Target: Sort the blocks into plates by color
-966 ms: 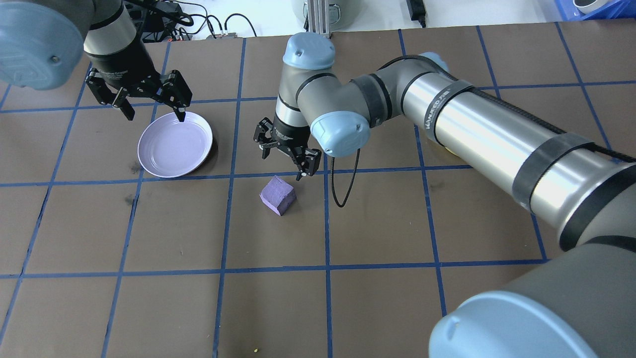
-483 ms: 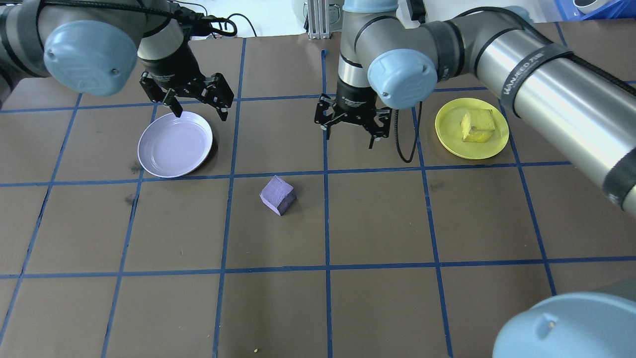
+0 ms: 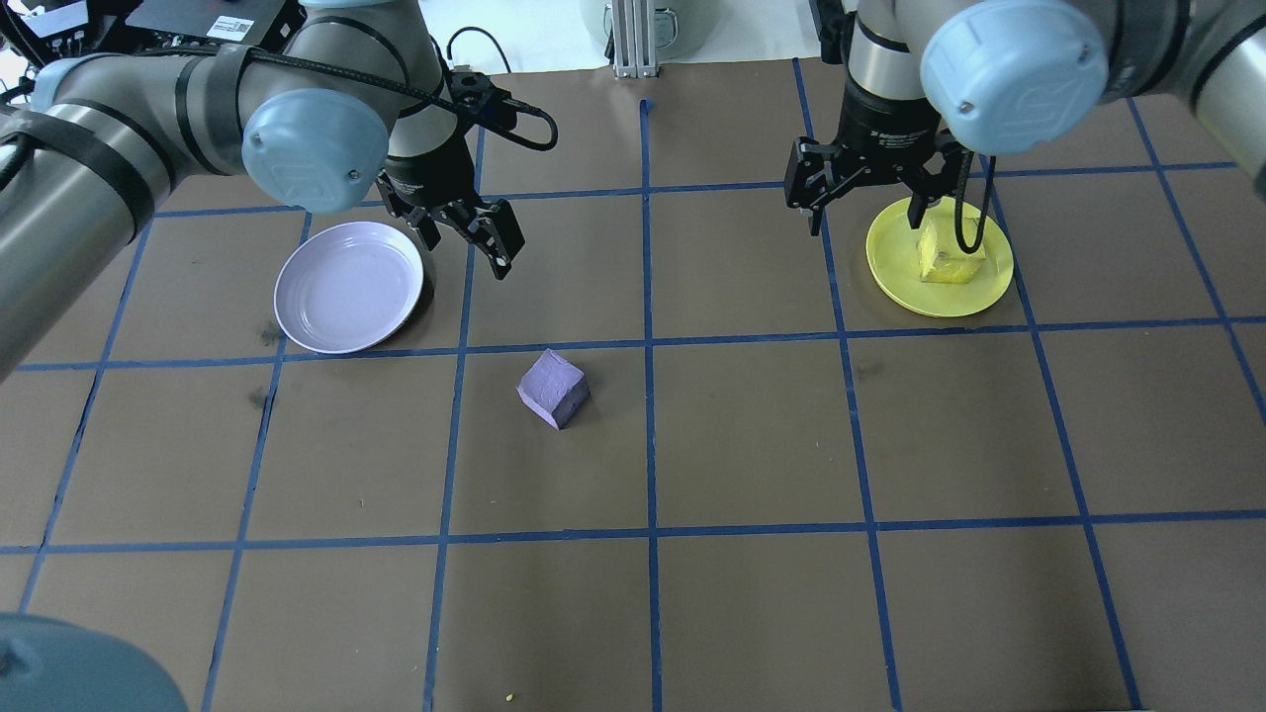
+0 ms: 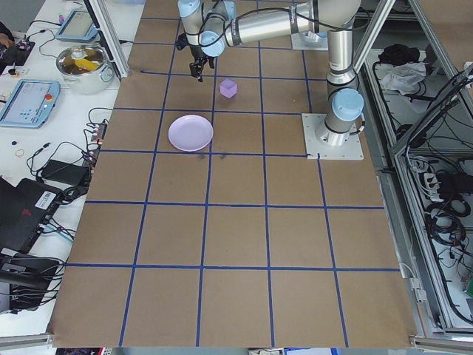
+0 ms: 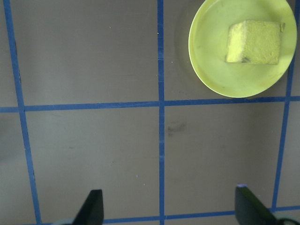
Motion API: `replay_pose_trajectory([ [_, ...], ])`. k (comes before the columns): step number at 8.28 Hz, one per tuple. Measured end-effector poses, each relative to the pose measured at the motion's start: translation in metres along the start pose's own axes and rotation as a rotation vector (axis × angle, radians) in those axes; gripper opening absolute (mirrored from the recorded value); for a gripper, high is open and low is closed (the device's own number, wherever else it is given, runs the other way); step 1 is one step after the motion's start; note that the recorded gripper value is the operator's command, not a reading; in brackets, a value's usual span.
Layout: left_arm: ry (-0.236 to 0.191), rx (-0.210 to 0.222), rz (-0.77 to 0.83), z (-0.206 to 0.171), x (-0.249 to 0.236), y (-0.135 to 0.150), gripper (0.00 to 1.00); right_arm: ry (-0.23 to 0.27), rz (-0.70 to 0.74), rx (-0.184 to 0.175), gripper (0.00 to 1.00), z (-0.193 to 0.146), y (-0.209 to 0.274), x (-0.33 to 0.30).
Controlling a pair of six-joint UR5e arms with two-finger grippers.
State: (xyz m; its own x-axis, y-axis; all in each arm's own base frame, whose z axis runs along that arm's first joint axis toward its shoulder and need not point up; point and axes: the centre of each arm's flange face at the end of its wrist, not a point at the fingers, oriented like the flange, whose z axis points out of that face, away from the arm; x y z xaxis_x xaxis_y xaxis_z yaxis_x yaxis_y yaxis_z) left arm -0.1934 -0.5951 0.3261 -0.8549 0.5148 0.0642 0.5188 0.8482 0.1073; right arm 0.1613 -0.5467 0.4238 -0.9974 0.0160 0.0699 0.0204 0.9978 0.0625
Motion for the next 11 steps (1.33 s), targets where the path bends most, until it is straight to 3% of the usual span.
replay_pose_trajectory([
  [3,0.035,-0.045,0.120,0.034,0.002,-0.008,1.00,-0.006,-0.005,0.082,1.00,-0.038,0.085,0.017],
  [7,0.093,-0.143,0.135,0.086,0.029,0.022,1.00,-0.009,-0.021,0.210,1.00,-0.080,0.102,0.025],
  [9,0.088,-0.154,0.149,0.100,0.056,0.021,1.00,-0.006,-0.026,0.242,1.00,-0.104,0.104,0.028],
  [11,0.087,-0.157,0.148,0.105,0.073,0.020,1.00,-0.006,-0.031,0.244,1.00,-0.105,0.102,0.028],
])
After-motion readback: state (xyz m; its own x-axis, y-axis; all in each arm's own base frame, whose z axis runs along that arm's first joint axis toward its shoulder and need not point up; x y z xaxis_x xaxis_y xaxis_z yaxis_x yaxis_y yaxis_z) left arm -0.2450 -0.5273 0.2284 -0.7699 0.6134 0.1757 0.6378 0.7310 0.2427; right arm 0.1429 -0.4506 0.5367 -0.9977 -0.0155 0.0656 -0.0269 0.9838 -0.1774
